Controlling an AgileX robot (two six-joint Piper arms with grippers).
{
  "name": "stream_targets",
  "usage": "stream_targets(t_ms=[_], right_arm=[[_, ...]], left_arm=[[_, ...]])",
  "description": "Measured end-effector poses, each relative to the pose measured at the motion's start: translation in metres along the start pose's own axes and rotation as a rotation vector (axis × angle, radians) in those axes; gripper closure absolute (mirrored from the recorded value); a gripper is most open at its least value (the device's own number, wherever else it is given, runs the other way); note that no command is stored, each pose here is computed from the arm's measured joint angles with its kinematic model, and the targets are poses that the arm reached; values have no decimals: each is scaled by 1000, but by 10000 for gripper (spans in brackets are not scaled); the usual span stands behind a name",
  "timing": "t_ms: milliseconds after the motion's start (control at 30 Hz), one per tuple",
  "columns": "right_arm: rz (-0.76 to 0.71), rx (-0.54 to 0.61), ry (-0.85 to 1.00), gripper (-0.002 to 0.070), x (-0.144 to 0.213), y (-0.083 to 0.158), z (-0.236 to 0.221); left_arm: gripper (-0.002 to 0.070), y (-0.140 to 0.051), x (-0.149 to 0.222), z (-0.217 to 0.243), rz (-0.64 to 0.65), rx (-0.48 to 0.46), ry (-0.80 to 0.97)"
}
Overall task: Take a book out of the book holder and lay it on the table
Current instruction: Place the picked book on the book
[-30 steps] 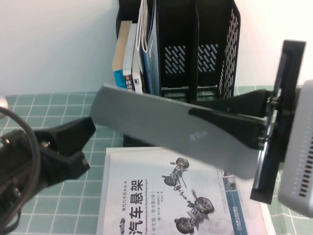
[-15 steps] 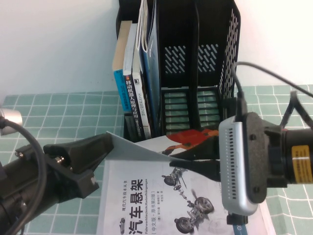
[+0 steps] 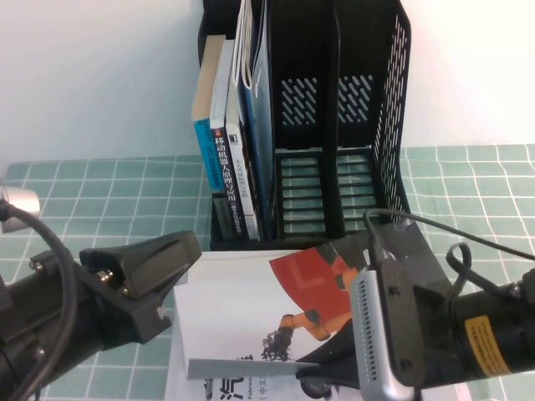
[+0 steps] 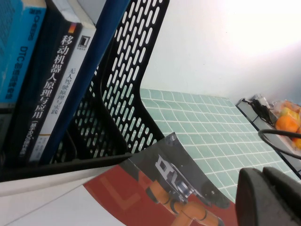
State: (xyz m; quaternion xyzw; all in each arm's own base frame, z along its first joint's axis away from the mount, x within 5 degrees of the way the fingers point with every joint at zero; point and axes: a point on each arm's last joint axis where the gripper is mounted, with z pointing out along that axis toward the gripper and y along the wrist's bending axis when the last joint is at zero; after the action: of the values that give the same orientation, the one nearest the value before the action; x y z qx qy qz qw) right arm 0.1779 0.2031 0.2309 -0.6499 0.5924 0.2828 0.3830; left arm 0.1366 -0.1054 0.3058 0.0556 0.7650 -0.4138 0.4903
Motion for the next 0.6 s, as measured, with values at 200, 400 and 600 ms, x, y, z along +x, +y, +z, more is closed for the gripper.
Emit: stream_targets(t_ms=[200,400,600], right_arm=[[63,55,46,673,9,-4,4],[136,104,22,672,12,-11,10],[137,83,-27,668,14,-12,19]], left_arm=[[678,0,0,0,0,4,2],[678,0,0,0,0,5,2],[678,0,0,0,-2,5,2]])
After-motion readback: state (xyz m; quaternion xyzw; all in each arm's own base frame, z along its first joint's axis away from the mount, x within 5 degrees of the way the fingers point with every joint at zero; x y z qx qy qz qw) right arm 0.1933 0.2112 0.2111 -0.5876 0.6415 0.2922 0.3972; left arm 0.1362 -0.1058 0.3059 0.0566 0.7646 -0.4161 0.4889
